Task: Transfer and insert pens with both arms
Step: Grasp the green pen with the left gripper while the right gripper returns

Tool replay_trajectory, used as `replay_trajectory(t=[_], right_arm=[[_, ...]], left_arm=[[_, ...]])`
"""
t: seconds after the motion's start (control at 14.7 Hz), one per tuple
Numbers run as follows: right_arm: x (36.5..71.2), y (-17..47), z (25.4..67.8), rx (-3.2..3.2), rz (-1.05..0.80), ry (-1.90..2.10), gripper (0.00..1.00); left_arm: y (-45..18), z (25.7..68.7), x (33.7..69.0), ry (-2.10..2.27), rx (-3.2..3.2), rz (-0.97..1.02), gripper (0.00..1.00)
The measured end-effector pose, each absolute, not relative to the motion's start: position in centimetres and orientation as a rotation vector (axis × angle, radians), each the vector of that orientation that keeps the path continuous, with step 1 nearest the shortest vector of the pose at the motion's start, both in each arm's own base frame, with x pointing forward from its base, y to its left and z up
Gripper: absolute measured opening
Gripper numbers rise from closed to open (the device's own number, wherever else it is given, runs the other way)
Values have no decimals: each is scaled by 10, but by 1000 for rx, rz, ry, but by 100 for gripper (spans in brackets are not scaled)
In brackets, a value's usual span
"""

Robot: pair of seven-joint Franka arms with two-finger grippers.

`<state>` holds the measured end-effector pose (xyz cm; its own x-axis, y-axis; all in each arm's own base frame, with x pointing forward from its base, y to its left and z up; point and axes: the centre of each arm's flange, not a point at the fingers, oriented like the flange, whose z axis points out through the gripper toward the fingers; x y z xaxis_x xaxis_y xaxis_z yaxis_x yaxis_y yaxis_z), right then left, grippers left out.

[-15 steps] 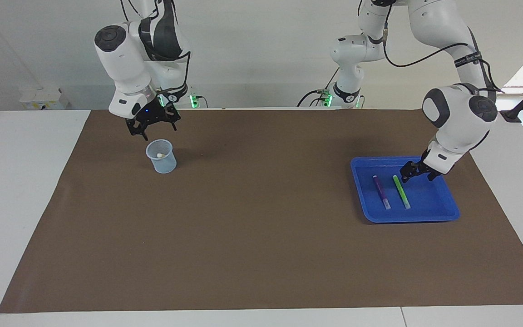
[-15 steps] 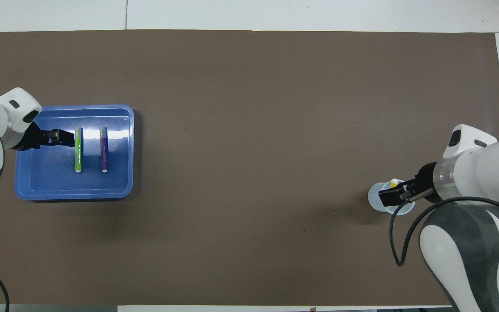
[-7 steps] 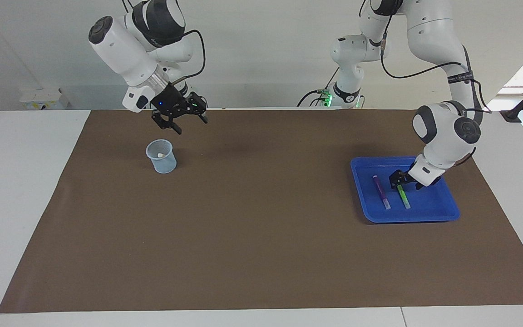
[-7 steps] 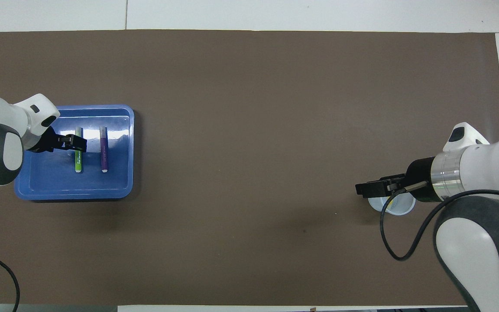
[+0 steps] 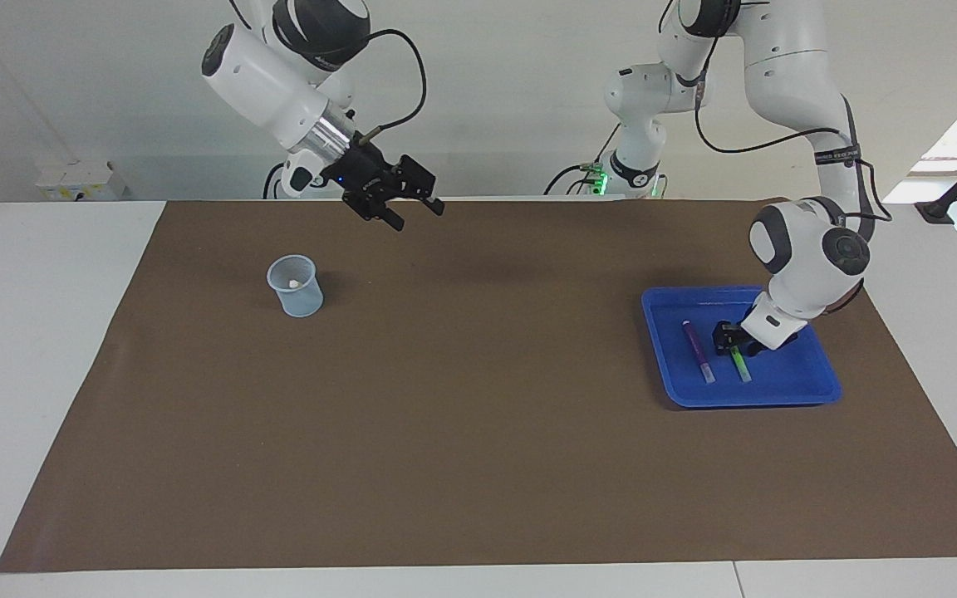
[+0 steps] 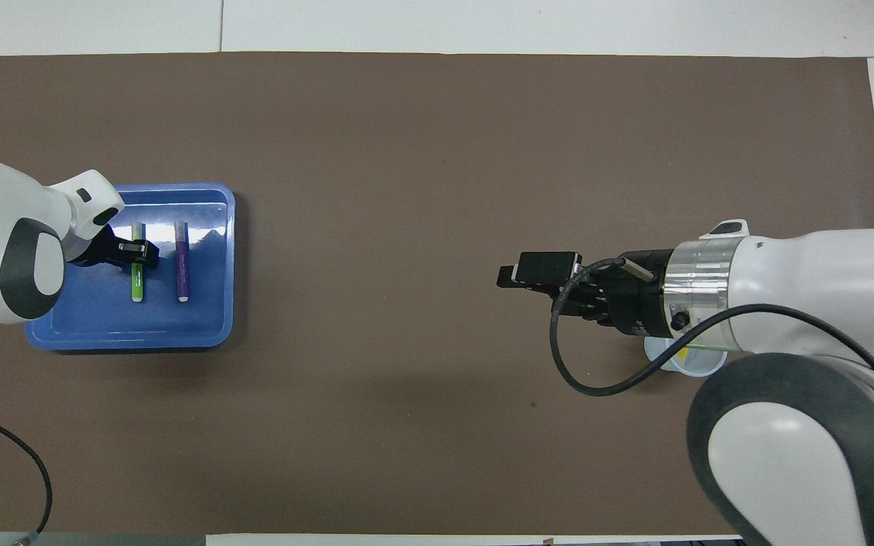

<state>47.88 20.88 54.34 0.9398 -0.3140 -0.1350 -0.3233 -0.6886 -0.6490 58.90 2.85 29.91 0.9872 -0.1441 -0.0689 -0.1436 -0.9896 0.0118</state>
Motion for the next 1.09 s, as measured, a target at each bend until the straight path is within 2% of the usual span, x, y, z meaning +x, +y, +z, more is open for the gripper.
replay_trajectory(t=[0.14, 0.2, 0.27, 0.68, 0.82, 1.09], right_arm=[[473, 238, 543, -2311, -14, 585, 100], [468, 253, 543, -2280, -41, 642, 100], [462, 268, 543, -2250, -55, 695, 100], [449, 292, 542, -2210, -15, 778, 100], [448, 297, 542, -2225, 19, 758, 100], [459, 304, 537, -2236, 37, 714, 100]], left_arm=[[28, 301, 590, -228, 3125, -102, 29], [28, 302, 590, -230, 3125, -101, 20], [28, 302, 590, -230, 3125, -101, 17], [27, 311, 593, -210, 3110, -138, 17], [26, 340, 601, -155, 3065, -218, 17], [16, 436, 609, 152, 2979, -298, 17]])
